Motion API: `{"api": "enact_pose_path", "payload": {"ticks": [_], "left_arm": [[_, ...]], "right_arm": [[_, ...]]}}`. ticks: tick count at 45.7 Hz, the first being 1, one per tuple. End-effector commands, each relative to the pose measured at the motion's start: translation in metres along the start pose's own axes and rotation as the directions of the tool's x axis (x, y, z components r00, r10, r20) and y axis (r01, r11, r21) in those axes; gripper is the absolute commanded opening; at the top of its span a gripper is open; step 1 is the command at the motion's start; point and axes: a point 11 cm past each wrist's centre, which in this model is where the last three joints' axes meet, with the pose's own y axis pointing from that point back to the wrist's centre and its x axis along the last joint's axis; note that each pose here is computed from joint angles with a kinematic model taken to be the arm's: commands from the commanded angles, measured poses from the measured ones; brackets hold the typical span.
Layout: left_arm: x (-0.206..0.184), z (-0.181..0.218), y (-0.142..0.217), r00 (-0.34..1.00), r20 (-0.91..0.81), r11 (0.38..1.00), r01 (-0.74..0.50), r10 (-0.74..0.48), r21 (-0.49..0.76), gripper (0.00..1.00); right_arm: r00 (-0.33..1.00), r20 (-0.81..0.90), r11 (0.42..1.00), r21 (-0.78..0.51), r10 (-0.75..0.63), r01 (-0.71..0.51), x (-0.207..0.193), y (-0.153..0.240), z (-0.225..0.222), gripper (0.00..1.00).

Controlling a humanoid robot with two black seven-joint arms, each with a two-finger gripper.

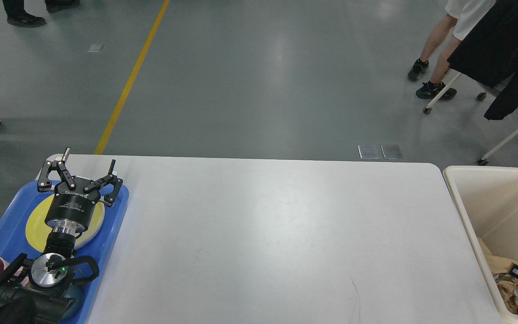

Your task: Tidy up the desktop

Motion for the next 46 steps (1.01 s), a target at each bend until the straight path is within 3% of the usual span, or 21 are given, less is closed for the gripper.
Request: {"api": "enact_pose_path", "payload": {"ticks": [1, 23, 38, 46], "left_arm": [[0.0, 0.0, 0.0, 1.0, 0.0, 1.0, 0.001, -0.001, 0.0, 0.97], [0.0, 0.0, 0.0, 1.0, 0.0, 1.0, 0.0, 0.0, 0.0, 0.97], [0.0, 0.0, 0.0, 1.0, 0.0, 1.0, 0.0, 0.0, 0.0, 0.97], [-0.001, 0.0, -0.001, 1.0, 0.0, 1.0, 0.003, -0.003, 0.0, 0.97]], "right_arm": [[0.999, -0.004, 0.999, -0.018, 0.041, -0.041, 0.007, 0.0, 0.013, 1.0], [0.997, 0.043, 0.998, -0.019, 0.058, -0.058, 0.009, 0.0, 0.012, 1.0], [0.873, 0.482, 0.997, -0.021, 0.076, -0.075, 0.023, 0.001, 0.015, 1.0], [0.74, 0.672, 0.985, 0.107, 0.028, -0.134, 0.064, 0.007, -0.02, 1.0]]}}
